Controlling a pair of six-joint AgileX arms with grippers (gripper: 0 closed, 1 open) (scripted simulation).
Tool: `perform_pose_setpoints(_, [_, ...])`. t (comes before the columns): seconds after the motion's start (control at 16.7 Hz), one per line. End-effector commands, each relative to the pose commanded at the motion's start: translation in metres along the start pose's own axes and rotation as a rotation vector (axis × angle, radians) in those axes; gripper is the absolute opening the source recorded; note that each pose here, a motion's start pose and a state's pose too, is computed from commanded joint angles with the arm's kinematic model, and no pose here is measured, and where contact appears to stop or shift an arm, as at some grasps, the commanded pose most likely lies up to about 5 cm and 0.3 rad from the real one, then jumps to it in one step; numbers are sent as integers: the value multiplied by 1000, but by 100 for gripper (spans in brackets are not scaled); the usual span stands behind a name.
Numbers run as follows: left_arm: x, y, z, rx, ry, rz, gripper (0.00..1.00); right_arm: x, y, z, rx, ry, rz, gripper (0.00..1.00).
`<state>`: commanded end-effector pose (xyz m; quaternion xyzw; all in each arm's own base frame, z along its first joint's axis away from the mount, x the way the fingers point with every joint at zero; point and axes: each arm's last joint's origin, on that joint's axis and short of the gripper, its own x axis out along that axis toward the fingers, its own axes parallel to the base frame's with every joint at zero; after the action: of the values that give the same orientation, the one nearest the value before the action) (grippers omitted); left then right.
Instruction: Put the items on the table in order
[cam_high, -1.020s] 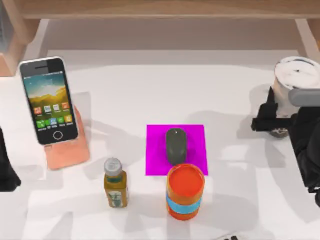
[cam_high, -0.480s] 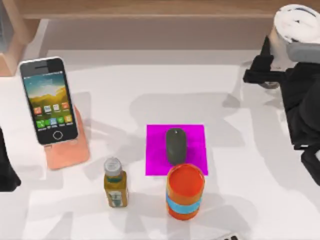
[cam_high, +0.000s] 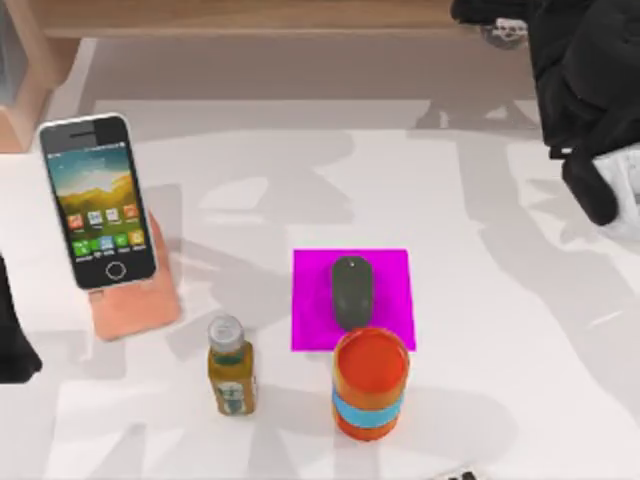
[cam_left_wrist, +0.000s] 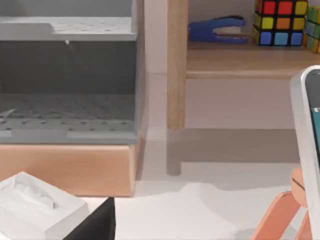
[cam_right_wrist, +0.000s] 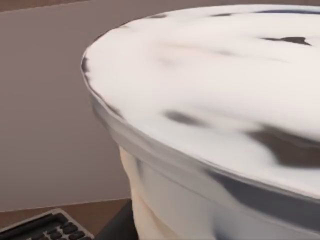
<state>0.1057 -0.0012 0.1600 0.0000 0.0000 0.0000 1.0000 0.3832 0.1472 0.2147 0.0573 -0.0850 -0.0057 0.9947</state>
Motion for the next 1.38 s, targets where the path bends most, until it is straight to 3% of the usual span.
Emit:
perform_pose_setpoints(0.66, [0,0,0,0,0,0,100,74,14,24,-104,213,-11,0])
perform_pose_setpoints(1.26, [0,0,0,0,0,0,100,80,17,25,-119,261,-1,0])
perform_pose_setpoints(1.38, [0,0,0,0,0,0,100,80,27,33,-79,248,40,0])
